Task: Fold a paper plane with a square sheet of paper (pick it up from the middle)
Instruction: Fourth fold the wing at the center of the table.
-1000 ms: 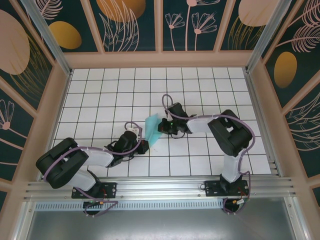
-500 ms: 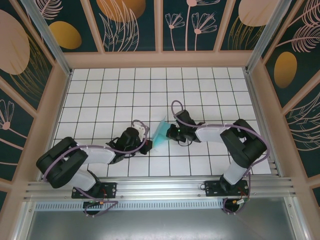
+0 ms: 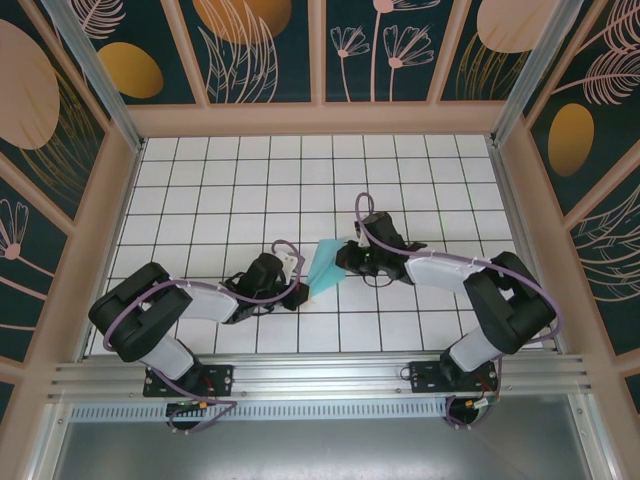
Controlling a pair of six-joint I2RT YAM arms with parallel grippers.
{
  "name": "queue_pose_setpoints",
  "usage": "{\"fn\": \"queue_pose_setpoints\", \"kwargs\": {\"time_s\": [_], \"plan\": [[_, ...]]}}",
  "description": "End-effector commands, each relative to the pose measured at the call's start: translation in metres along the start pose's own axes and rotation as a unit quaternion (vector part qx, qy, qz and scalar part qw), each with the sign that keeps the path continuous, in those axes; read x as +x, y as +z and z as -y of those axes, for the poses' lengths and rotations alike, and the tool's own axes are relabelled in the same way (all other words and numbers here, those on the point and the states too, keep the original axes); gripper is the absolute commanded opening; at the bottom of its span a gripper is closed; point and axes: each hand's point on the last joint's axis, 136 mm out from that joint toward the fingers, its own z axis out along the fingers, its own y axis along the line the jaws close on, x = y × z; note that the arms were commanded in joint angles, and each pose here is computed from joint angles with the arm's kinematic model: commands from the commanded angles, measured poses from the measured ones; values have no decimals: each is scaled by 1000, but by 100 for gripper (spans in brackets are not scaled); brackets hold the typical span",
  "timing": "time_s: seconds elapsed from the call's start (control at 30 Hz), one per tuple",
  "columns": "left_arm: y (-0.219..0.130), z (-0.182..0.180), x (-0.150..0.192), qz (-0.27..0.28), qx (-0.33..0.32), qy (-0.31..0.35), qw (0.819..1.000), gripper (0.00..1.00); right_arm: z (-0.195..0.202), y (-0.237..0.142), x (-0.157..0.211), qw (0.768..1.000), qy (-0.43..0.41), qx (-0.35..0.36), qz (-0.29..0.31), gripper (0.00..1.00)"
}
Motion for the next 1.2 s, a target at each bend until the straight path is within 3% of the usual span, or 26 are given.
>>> {"fn": "queue_pose_setpoints", "kwargs": {"time_s": [0.0,0.3,0.77,0.97,1.17], "plan": [[1,1,9,-10,17,-38,999,0,-22,8,5,999,-7,-49,-17,10],[2,9,15,-13,54,-92,994,0,-29,31,7,997,-8,-73,-38,9],[0,-3,22,-8,36,-162,986,0,-34,52,7,996,-11,-72,-53,9],[1,-10,24,-9,20,-184,983,0,-30,33,-3,999,-19,-44,-10,9],[3,-1,24,-26,40,-192,980,0,-51,15,5,994,-54,-95,-17,11]]}}
